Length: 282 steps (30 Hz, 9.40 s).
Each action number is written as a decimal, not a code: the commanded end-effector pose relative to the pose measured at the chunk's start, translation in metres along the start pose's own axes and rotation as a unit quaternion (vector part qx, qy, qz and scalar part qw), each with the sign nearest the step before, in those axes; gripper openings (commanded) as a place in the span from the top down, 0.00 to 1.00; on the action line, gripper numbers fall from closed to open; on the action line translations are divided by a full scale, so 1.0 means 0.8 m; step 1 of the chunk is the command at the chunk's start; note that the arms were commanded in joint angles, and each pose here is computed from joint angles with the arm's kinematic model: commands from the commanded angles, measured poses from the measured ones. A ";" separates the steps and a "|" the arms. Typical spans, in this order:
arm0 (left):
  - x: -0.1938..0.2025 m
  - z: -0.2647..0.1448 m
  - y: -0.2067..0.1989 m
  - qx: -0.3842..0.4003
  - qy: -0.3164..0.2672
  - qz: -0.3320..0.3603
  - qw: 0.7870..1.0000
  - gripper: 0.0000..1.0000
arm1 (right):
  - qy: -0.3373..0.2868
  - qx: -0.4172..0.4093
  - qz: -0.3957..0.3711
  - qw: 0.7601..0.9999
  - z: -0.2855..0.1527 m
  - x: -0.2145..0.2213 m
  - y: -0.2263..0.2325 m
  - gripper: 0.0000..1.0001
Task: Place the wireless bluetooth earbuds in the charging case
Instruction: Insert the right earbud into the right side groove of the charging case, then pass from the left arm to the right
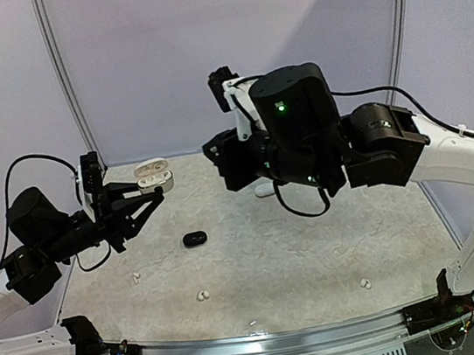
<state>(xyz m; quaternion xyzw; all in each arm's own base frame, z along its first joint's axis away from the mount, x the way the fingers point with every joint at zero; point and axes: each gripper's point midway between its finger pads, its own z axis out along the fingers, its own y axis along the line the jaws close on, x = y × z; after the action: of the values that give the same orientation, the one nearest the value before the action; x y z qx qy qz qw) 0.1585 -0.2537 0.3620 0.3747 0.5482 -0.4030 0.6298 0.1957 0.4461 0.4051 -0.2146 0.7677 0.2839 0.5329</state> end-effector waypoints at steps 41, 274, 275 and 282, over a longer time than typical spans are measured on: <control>-0.019 -0.006 -0.018 0.039 -0.025 -0.013 0.999 1.00 | -0.131 -0.070 -0.231 0.962 0.013 -0.008 0.096 1.00; -0.089 0.012 -0.029 0.170 -0.057 -0.192 0.965 1.00 | -0.111 -0.350 0.045 0.929 0.011 -0.019 0.112 0.87; -0.089 0.012 -0.029 0.170 -0.056 -0.193 0.965 1.00 | -0.110 -0.351 0.045 0.929 0.010 -0.019 0.112 0.91; -0.077 0.013 -0.023 0.152 -0.050 -0.207 0.965 1.00 | -0.112 -0.354 0.040 0.928 0.007 -0.016 0.111 1.00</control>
<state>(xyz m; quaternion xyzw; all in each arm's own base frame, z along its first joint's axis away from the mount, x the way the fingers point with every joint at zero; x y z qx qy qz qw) 0.1429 -0.2630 0.4236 0.3262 0.5157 -0.6231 0.4892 0.1451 0.5143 0.4427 -0.3243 0.5503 0.5854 0.4993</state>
